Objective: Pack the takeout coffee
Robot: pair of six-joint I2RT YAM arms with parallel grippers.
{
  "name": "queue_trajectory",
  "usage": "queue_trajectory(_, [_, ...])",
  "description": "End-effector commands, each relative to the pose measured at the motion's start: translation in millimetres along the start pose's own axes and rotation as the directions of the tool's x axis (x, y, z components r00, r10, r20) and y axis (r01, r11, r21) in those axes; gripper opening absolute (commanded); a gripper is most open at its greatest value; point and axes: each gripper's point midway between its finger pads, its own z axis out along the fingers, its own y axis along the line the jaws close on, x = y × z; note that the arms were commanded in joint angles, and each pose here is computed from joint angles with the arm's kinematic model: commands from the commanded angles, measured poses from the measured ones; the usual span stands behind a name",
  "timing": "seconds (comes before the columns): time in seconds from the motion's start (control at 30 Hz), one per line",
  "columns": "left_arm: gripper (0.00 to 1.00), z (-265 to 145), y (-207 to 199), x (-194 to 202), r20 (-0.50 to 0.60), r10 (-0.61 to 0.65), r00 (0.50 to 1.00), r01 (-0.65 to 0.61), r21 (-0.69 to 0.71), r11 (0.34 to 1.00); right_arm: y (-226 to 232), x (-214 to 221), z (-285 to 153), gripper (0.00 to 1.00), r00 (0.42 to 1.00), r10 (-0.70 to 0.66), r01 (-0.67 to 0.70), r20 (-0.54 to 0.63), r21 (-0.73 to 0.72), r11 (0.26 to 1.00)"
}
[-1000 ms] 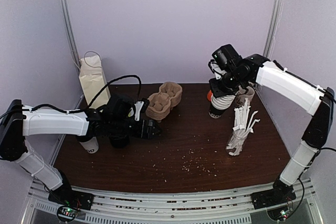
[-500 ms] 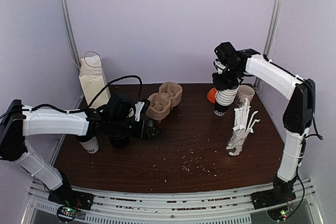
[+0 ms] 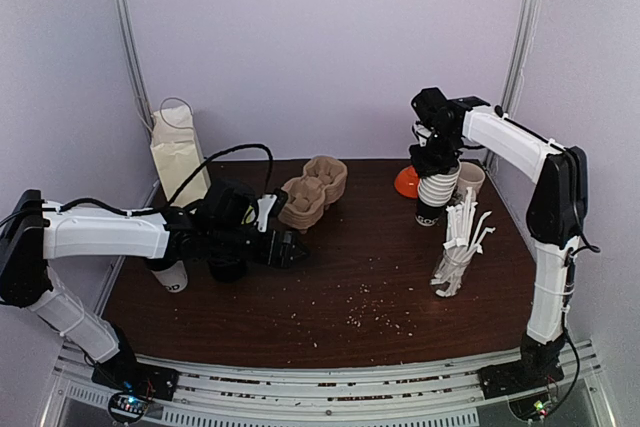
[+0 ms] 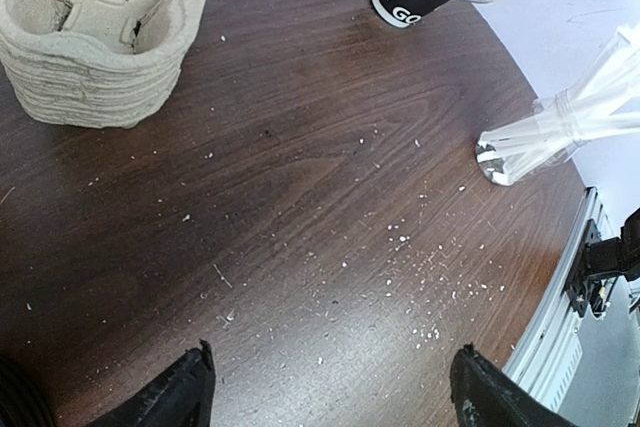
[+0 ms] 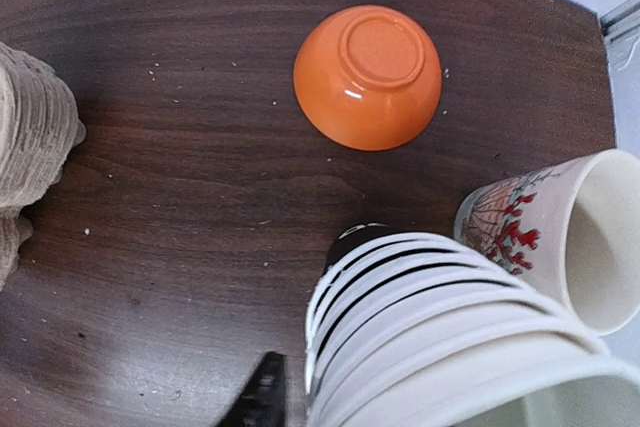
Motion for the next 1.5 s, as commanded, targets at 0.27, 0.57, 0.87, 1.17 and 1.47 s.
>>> queue_trajectory(0.27, [0.84,5,-8,-6,0.009,0.035,0.999,-0.036,0.029,0.999,-7,-25,-29,0.68,0.996,0.035,-0.033,0.079,-0.029,0.999])
queue_trajectory(0.57, [0.92,-4,-10,-14,0.037,0.038,0.999,-0.039,0.021,0.999,-8,-51,-97,0.9,0.97,0.102,-0.078,0.222,-0.116,0.99])
queue_trajectory(0.87, [0.98,-36,4,-39,0.14,0.078,0.987,-0.061,-0.123,0.991,46,-42,-213,0.95,0.895,0.095,0.043,0.436,-0.297,0.954])
queue_trajectory(1.17, [0.98,-79,31,-109,0.274,0.112,0.955,-0.044,-0.241,0.97,172,41,-243,0.92,0.811,0.091,0.237,0.577,-0.467,0.852])
queue_trajectory(1.47, [0.98,-72,85,-155,0.31,0.037,0.95,0.047,-0.259,0.965,201,103,-158,0.9,0.877,0.117,0.177,0.467,-0.539,0.824])
